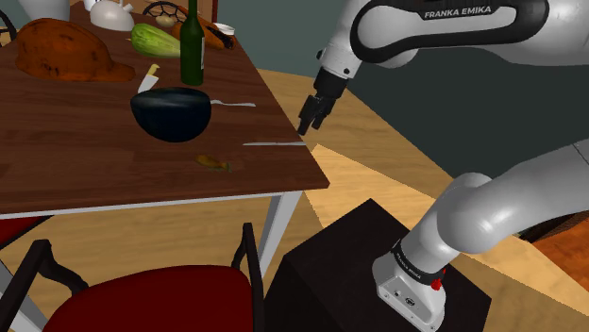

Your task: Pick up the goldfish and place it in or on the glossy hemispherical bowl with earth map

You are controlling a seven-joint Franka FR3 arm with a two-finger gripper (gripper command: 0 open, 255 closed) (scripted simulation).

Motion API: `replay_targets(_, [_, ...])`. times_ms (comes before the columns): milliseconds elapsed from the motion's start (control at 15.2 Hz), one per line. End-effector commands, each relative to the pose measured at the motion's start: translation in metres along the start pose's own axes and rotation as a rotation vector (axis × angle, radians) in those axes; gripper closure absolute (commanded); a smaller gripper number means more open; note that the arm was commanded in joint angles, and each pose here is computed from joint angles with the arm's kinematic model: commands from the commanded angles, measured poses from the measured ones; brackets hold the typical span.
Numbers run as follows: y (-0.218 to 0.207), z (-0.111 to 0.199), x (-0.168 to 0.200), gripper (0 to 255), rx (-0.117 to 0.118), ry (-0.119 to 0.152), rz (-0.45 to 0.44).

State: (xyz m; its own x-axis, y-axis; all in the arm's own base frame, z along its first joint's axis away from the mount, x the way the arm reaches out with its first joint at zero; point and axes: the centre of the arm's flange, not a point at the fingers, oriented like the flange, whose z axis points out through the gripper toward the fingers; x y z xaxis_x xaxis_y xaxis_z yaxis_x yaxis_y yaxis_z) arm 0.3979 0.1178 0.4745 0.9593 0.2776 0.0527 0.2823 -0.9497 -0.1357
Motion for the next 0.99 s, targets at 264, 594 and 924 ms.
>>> replay_targets(264, [-0.044, 0.04, 0.049, 0, 0.016, 0.02, -0.074])
replay_targets(594, [-0.084, 0.072, 0.086, 0, 0.029, 0.036, -0.135])
replay_targets(924, [-0.127, 0.103, 0.121, 0, 0.042, 0.052, -0.195])
